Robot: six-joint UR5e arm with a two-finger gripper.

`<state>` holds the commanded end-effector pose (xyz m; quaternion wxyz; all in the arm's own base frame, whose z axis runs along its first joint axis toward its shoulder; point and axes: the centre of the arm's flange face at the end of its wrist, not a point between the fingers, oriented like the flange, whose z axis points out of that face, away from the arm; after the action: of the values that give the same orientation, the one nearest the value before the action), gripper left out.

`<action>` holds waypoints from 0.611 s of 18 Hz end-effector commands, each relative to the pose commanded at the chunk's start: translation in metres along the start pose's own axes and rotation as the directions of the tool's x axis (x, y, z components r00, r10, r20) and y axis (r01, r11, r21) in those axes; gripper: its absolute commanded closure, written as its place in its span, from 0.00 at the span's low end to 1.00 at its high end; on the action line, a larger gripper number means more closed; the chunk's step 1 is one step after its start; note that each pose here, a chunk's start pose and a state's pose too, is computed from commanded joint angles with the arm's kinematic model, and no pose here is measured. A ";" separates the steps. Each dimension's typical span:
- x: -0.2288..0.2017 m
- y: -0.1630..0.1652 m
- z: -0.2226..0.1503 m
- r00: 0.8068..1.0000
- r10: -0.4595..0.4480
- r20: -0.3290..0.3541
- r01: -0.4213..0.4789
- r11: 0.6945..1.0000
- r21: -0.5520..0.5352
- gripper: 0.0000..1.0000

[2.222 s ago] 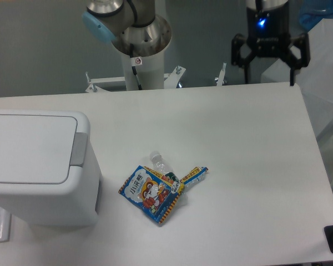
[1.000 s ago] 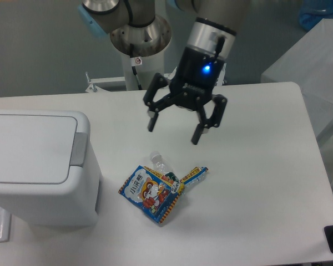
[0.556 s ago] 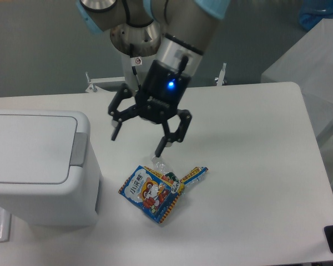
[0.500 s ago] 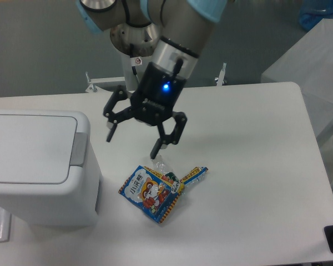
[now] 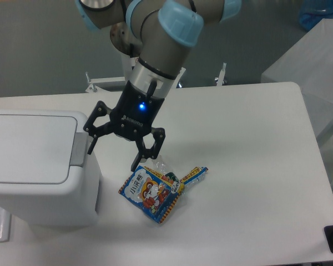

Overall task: Open the trash can
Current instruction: 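Lower the gripper finger onto the lid edge beside the hinge, then push the lid edge with the gripper to swing the lid open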

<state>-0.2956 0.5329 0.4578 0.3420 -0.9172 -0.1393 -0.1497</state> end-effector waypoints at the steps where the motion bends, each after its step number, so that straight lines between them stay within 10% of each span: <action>1: 0.002 0.003 0.002 1.000 -0.001 -0.003 0.001 1.000 -0.004 0.00; 11: 0.009 0.005 0.006 1.000 0.005 -0.012 -0.005 1.000 -0.012 0.00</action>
<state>-0.2842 0.5344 0.4537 0.3375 -0.9188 -0.1339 -0.1550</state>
